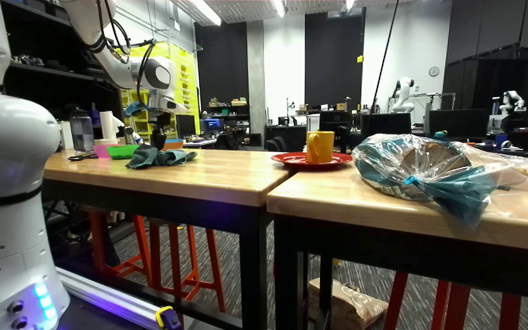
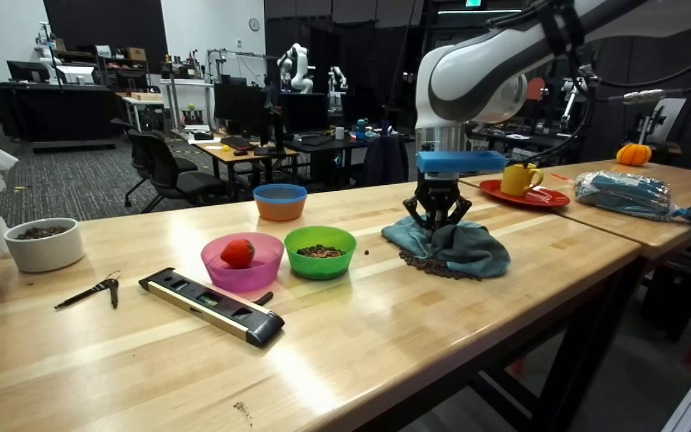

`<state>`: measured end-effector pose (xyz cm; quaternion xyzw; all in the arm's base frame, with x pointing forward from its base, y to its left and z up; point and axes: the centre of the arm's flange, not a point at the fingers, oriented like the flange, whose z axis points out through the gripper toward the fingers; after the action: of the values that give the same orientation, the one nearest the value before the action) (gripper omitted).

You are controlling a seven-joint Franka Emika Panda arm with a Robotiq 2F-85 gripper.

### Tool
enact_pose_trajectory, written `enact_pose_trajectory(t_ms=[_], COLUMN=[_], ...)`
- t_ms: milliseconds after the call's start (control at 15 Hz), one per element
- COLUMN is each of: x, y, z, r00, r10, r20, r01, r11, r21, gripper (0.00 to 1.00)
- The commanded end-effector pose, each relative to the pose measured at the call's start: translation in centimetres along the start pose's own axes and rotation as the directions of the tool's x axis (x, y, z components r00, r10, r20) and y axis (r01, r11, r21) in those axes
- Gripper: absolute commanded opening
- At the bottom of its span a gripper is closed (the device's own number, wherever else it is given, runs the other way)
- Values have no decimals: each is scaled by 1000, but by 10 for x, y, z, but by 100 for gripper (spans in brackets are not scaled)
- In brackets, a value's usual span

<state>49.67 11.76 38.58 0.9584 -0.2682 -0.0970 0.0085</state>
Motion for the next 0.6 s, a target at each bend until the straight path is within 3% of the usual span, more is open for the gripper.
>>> enact_pose_trajectory(t_ms=[0, 533], x=[-20, -45], y=[-31, -67], z=[25, 32], r00=[994, 988], r10=[79, 110], r20=[73, 107], r01=[-80, -113], r11=[997, 993], r21=[10, 21], gripper=[2, 2])
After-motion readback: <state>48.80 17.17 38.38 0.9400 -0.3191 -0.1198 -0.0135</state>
